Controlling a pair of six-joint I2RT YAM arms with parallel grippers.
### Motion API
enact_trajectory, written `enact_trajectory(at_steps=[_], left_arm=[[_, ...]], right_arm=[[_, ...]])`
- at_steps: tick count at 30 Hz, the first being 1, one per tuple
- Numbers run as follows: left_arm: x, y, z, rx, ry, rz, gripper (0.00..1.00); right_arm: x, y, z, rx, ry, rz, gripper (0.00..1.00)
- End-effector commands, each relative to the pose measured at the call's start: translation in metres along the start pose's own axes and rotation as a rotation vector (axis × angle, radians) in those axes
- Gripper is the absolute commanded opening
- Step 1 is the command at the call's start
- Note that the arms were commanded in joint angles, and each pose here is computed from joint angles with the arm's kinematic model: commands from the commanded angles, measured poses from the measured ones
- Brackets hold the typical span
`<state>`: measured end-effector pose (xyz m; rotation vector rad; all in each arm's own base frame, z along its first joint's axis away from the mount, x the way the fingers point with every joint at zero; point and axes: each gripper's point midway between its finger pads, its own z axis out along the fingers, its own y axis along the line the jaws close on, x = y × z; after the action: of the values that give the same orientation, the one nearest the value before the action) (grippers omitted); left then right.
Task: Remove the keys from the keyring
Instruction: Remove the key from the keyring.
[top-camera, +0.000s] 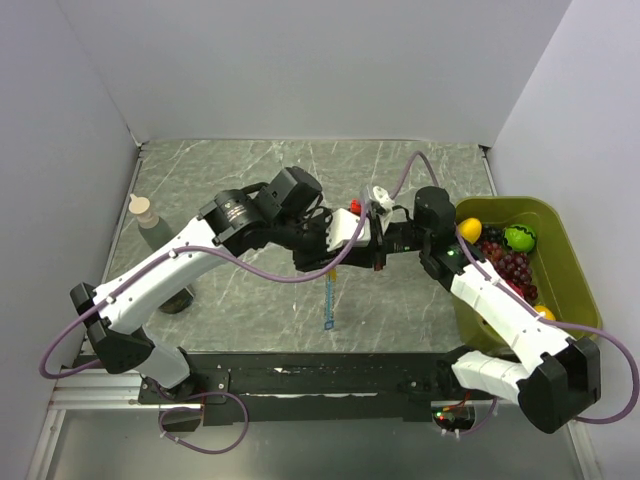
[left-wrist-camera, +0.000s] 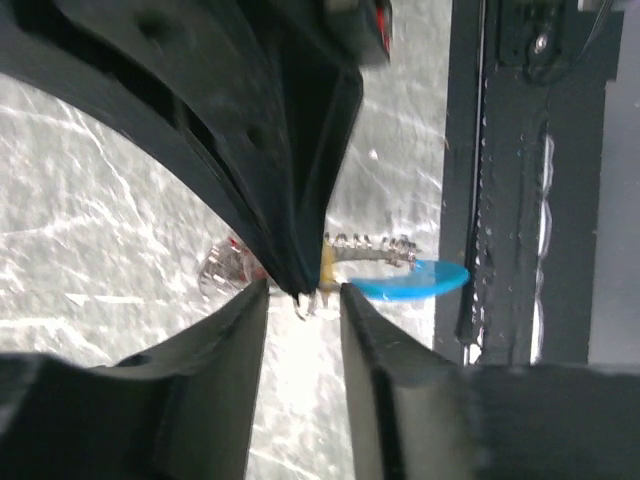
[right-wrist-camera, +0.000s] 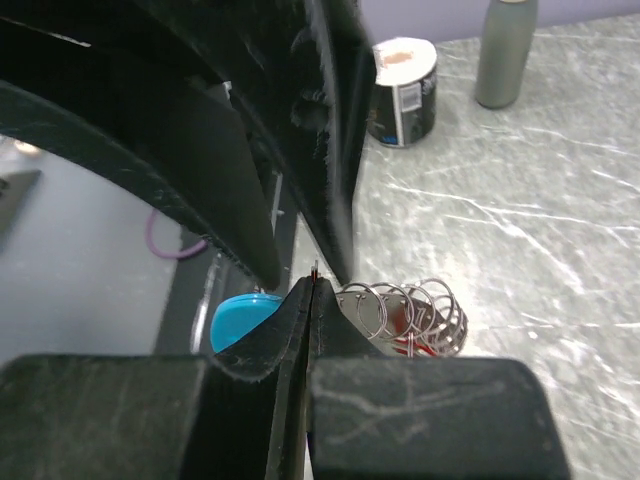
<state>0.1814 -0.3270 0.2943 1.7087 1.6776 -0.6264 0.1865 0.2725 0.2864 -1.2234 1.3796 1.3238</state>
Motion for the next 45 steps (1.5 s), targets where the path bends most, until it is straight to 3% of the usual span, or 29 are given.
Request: enact_trajectory(at_steps=[1,6,16,25,35,45], left_arm=[[-0.034,0.004,-0.008,-0.009,-0.115,0.031,0.49],[-0.048,0.017,-0.028,-0.060,-0.189,0.007,0.59],[-0.069,0.042,-0.082,-0.132,-0.485,-0.055,0.65],[-0.075,0.013,-0.090,0.020,-0.507,0.019,0.65],[-0.091,0.017,-0.086,0.103,-0.588,-0.089,0.62],[-0.098,0.010,-0.083,0.188,-0.616,-0.119,0.57]], right_arm=[[-0.027,0.014,-0.004,-0.063,-0.077,-0.020,0.00],[-0.037,0.013,-0.012,-0.074,-0.128,0.023,0.00],[-0.087,0.024,-0.034,-0.124,-0.258,0.085,0.00],[-0.120,0.020,-0.051,-0.105,-0.382,0.099,0.00],[-0.126,0.043,-0.063,-0.036,-0.447,0.012,0.00],[-0.110,0.035,-0.063,0.018,-0.449,0.020,0.00]])
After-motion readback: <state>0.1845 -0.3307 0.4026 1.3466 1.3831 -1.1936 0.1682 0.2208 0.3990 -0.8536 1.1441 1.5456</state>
